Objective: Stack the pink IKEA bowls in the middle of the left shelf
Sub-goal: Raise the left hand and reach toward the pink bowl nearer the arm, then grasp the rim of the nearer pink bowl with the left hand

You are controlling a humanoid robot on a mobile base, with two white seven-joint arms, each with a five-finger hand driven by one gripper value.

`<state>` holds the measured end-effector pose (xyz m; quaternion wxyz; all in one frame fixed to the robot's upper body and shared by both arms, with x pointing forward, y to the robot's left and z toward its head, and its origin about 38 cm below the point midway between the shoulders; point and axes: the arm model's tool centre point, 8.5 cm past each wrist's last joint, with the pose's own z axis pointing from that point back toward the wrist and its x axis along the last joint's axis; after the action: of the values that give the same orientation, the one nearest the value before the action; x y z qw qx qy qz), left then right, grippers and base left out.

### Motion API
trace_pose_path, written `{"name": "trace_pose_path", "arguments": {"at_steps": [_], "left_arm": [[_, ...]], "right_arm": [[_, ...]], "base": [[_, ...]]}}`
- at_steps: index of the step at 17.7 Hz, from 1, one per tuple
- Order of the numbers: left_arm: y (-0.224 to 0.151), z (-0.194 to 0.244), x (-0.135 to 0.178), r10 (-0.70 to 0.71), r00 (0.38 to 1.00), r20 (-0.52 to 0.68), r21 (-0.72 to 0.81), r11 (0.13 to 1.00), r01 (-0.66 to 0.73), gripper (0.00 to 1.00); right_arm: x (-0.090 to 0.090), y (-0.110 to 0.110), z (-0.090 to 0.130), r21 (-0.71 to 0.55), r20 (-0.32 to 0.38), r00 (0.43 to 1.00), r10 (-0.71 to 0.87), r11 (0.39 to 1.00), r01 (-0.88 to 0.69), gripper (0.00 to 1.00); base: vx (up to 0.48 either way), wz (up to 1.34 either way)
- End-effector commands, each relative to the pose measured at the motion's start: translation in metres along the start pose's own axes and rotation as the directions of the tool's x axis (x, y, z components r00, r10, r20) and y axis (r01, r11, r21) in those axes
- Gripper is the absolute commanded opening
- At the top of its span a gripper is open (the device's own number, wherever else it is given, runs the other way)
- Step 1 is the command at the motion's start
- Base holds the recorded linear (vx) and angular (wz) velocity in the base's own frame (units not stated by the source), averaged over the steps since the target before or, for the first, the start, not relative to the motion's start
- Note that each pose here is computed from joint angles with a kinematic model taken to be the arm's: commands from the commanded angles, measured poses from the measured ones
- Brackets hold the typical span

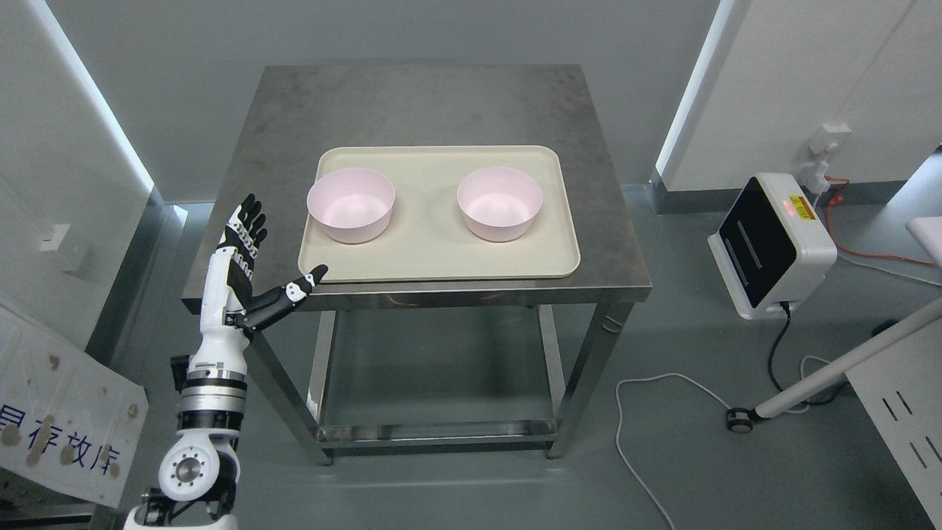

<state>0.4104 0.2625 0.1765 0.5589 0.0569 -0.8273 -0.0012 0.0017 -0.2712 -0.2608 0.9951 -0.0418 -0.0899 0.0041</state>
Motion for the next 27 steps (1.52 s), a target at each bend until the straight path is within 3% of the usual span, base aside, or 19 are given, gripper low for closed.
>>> {"name": "trace_pose_path", "arguments": {"at_steps": [1, 5, 7, 10, 13, 15, 18, 20, 23, 27], "left_arm": [[0.001, -0.005, 0.004, -0.005, 1.000, 0.010, -0.012, 1.000, 0.005, 1.00], [0.001, -0.032, 0.016, 0.000, 1.000, 0.008, -0.008, 1.000, 0.000, 1.00], [-0.008, -0.056, 0.024, -0.008, 0.999, 0.032, -0.110, 0.994, 0.012, 1.00], [0.000, -0.098, 0.031, -0.142, 0.989, 0.041, -0.298, 0.943, 0.148, 1.00], [0.016, -0.132, 0.048, -0.308, 0.949, 0.069, -0.386, 0.869, 0.310, 1.00], [0.002, -0.147, 0.048, -0.360, 0.931, 0.066, -0.489, 0.801, 0.345, 1.00], [-0.002, -0.168, 0.051, -0.428, 0.904, 0.005, -0.513, 0.775, 0.370, 1.00], [-0.007, -0.186, 0.048, -0.486, 0.874, -0.026, -0.537, 0.744, 0.398, 1.00], [-0.010, -0.193, 0.016, -0.603, 0.791, -0.098, -0.596, 0.672, 0.439, 1.00], [-0.011, -0.197, 0.008, -0.636, 0.762, -0.121, -0.615, 0.650, 0.446, 0.97]], "right_arm": [[0.000, -0.011, 0.000, -0.018, -0.001, 1.000, 0.003, 1.000, -0.003, 1.00], [0.000, -0.011, 0.000, -0.018, -0.001, 1.000, 0.003, 1.000, -0.003, 1.00], [0.000, -0.011, 0.000, -0.018, -0.001, 1.000, 0.003, 1.000, -0.003, 1.00], [0.000, -0.012, 0.000, -0.018, -0.001, 1.000, 0.001, 1.000, -0.001, 1.00], [0.000, -0.011, 0.000, -0.018, -0.001, 1.000, 0.003, 1.000, -0.003, 1.00], [0.000, -0.011, 0.000, -0.018, -0.001, 1.000, 0.003, 1.000, -0.003, 1.00], [0.000, -0.011, 0.000, -0.018, -0.001, 1.000, 0.003, 1.000, -0.003, 1.00], [0.000, -0.011, 0.000, -0.018, -0.001, 1.000, 0.003, 1.000, -0.003, 1.00], [0.000, -0.011, 0.000, -0.018, -0.001, 1.000, 0.003, 1.000, -0.003, 1.00], [0.000, -0.011, 0.000, -0.018, -0.001, 1.000, 0.003, 1.000, -0.003, 1.00]], "base": [[0.000, 0.00], [0.000, 0.00], [0.000, 0.00], [0.000, 0.00], [0.000, 0.00], [0.000, 0.00], [0.000, 0.00], [0.000, 0.00], [0.000, 0.00], [0.000, 0.00]]}}
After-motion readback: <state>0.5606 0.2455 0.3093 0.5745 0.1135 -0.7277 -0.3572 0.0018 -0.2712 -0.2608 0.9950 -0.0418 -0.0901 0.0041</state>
